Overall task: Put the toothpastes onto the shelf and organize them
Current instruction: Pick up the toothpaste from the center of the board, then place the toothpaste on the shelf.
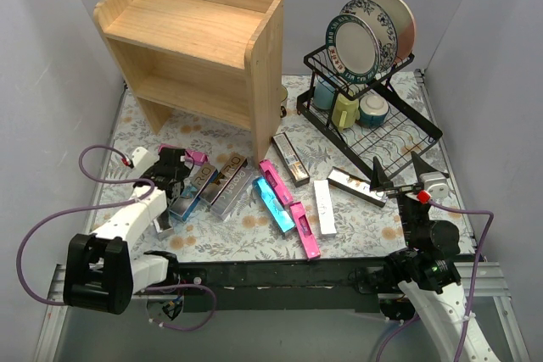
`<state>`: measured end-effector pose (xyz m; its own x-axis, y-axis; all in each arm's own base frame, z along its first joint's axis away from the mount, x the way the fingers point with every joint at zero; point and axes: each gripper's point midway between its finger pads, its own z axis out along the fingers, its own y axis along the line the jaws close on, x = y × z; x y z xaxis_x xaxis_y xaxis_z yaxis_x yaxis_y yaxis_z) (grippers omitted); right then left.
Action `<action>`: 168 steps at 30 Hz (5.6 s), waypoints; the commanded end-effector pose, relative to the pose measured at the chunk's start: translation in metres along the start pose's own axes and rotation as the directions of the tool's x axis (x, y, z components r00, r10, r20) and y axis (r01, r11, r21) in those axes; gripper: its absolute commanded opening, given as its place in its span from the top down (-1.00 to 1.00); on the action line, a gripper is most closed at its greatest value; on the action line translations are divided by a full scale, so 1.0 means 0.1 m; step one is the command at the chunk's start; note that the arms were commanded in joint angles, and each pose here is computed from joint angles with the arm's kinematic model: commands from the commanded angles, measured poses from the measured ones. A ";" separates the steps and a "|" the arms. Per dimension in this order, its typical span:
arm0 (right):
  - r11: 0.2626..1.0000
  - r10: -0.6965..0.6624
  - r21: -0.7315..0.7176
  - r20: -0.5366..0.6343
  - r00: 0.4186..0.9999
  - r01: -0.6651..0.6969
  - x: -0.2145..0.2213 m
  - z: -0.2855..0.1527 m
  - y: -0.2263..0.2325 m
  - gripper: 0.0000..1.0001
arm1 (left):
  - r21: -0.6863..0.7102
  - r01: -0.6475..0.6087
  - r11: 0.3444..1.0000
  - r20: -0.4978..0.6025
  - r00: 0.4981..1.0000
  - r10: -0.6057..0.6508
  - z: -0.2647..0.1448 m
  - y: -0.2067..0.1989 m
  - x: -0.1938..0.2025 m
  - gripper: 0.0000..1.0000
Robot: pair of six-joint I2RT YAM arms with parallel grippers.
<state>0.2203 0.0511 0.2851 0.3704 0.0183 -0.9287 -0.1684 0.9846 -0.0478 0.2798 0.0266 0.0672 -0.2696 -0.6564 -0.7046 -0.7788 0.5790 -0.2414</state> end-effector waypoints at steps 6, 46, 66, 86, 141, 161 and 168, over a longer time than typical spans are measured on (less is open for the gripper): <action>0.999 0.015 0.033 0.091 0.996 -0.018 -0.21 -0.05 -0.08 -0.97 | -0.092 -0.045 0.995 -0.069 0.997 0.038 0.12 0.07 0.16 -0.54; 0.999 0.016 0.039 0.106 0.994 -0.020 -0.23 -0.07 -0.09 -0.97 | 0.092 -0.091 0.992 0.051 0.995 0.086 -0.32 -0.24 -0.43 0.40; 0.999 0.017 0.032 0.109 0.994 -0.020 -0.24 -0.07 -0.08 -0.97 | 0.492 -0.622 0.610 0.487 0.777 0.399 -1.35 -1.57 -1.51 0.41; 1.000 0.016 0.025 0.087 0.996 -0.018 -0.19 -0.05 -0.05 -0.97 | 0.493 -0.659 0.568 0.543 0.743 0.391 -0.53 -1.82 -2.06 0.17; 0.999 0.015 0.045 0.094 0.995 -0.019 -0.22 -0.08 -0.10 -0.97 | 0.649 0.513 0.562 -0.247 0.840 -0.482 -0.34 -1.57 -1.89 -0.48; 0.999 0.012 0.039 0.085 0.996 -0.015 -0.20 -0.07 -0.08 -0.97 | 0.654 0.561 0.507 -0.295 0.807 -0.512 -0.13 -1.39 -2.23 0.49; 0.999 0.010 0.038 0.080 0.997 -0.013 -0.19 -0.07 -0.08 -0.97 | 0.664 0.522 0.536 -0.294 0.841 -0.455 0.06 -1.36 -2.43 0.49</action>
<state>0.2228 0.0492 0.2774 0.3524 0.0115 -0.9358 -0.1499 0.9877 -0.0443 0.4470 0.0980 0.2587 0.0011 -0.9684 -0.2493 -0.1927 0.2444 -0.9503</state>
